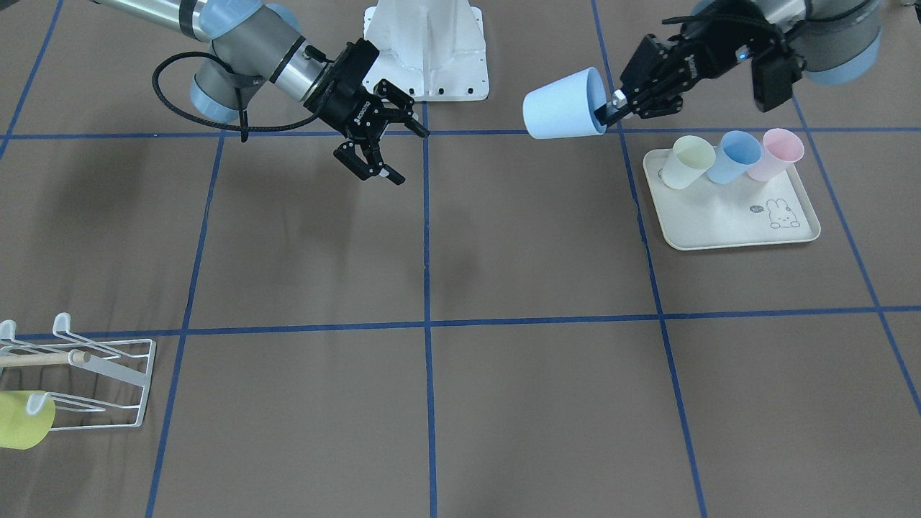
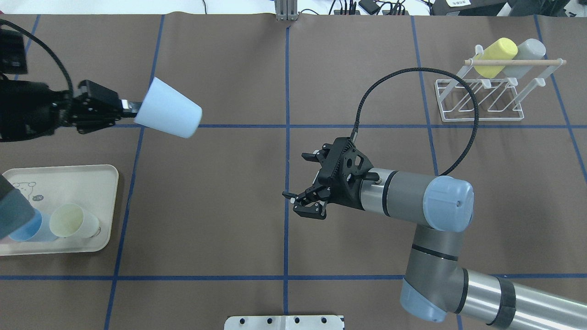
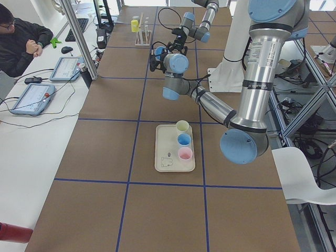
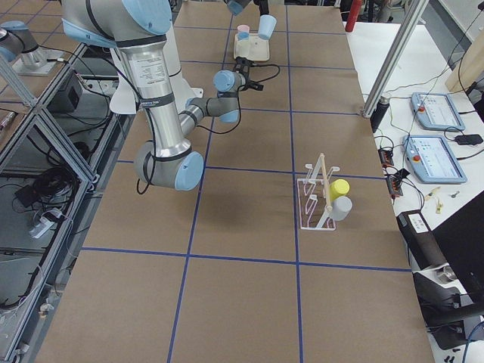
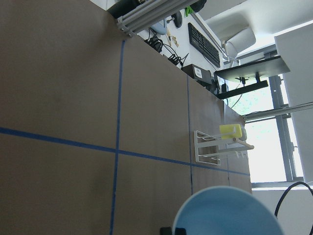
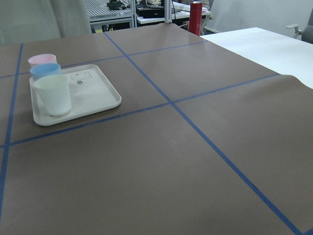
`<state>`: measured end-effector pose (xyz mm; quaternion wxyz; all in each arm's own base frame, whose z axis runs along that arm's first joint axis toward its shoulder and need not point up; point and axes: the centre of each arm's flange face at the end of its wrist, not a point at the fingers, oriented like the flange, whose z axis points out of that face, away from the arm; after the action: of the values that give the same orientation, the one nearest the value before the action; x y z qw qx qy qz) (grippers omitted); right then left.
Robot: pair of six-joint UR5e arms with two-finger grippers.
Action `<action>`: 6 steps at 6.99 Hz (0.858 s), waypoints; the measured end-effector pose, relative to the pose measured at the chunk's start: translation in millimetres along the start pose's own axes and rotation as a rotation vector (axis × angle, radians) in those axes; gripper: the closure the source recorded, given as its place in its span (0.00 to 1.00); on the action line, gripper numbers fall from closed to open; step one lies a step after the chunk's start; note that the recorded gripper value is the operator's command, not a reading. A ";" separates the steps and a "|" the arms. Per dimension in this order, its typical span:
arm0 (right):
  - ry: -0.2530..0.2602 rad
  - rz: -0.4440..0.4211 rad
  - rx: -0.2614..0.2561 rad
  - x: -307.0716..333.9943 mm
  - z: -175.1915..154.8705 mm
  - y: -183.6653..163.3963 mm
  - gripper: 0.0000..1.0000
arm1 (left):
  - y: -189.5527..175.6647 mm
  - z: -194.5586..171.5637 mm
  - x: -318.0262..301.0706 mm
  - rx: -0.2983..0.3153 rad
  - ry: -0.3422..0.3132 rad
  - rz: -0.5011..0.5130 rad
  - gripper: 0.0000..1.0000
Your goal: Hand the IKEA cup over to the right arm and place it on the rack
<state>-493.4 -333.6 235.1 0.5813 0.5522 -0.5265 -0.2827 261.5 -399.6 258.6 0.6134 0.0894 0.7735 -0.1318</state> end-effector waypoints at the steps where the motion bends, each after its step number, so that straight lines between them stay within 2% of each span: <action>1: -0.030 0.002 0.048 -10.1 -1.9 -1.0 0.01 | 15.5 18.3 -0.1 -0.009 0.011 -0.017 1.00; 4: -0.089 0.001 0.161 -25.0 -11.2 -3.3 0.01 | 54.9 53.1 -3.5 -0.040 0.029 -0.038 1.00; 6: -0.103 -0.001 0.195 -25.7 -12.9 0.7 0.01 | 74.7 65.4 -6.3 -0.061 0.034 -0.046 1.00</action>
<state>-489.0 -305.7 230.3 0.4967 0.5912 -0.5805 -0.2585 345.9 -349.0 243.9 0.5995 0.0553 0.7893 -0.1208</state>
